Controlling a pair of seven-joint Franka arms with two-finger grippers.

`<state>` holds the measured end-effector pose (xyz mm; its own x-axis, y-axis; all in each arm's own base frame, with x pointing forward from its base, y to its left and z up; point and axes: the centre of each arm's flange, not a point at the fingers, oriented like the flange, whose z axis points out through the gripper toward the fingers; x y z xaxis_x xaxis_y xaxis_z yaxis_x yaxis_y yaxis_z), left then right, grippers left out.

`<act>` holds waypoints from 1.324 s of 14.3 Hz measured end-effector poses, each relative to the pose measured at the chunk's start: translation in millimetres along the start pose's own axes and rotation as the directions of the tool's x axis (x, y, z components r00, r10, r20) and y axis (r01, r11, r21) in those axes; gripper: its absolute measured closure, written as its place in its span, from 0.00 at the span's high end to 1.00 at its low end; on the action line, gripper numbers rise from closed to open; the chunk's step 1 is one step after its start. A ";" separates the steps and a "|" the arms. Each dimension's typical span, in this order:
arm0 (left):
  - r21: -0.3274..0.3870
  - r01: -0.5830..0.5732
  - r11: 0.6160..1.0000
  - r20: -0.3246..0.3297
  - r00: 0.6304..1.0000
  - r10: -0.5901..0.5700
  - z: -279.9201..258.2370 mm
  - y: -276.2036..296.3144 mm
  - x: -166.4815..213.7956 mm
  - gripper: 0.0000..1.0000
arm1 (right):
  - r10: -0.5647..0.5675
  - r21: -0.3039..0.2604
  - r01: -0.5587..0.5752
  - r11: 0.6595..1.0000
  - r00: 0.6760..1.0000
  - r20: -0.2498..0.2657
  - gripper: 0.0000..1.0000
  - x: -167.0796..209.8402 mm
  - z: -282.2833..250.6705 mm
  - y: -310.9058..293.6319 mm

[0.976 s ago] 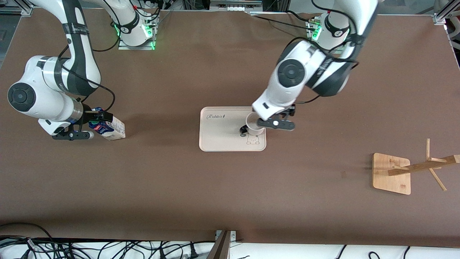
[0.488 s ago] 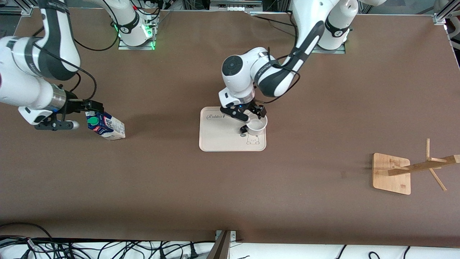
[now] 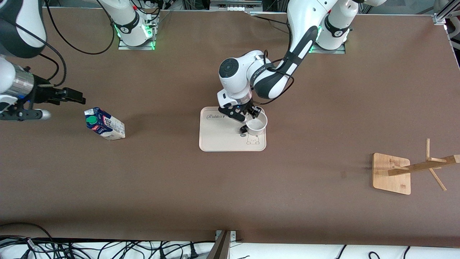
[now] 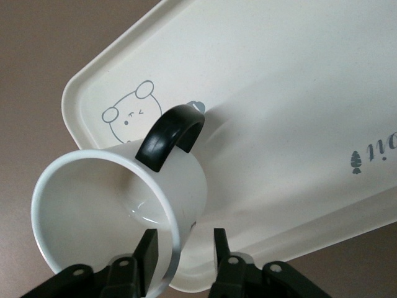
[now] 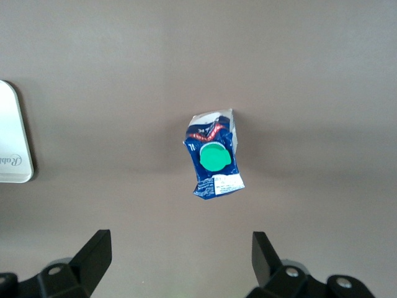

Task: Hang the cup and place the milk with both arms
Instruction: 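Release the carton while the left gripper grasps the mug rim, then carry the white mug with the left gripper to the wooden stand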

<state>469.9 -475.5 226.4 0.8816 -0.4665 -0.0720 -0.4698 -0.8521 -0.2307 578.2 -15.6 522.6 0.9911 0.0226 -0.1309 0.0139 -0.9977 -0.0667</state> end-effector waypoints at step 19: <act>-0.104 0.558 0.823 0.057 0.830 -0.556 -195.8 -364.3 10.4 0.07 | -0.119 -0.156 0.107 0.982 0.990 -0.072 1.00 0.1 -79.0 25.6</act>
<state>641.1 -216.3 499.7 0.9949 0.0999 0.0136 0.1008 -0.9865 -0.1288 589.2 -46.3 599.1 0.9894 0.1364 -0.0504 0.1399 -0.9873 0.0752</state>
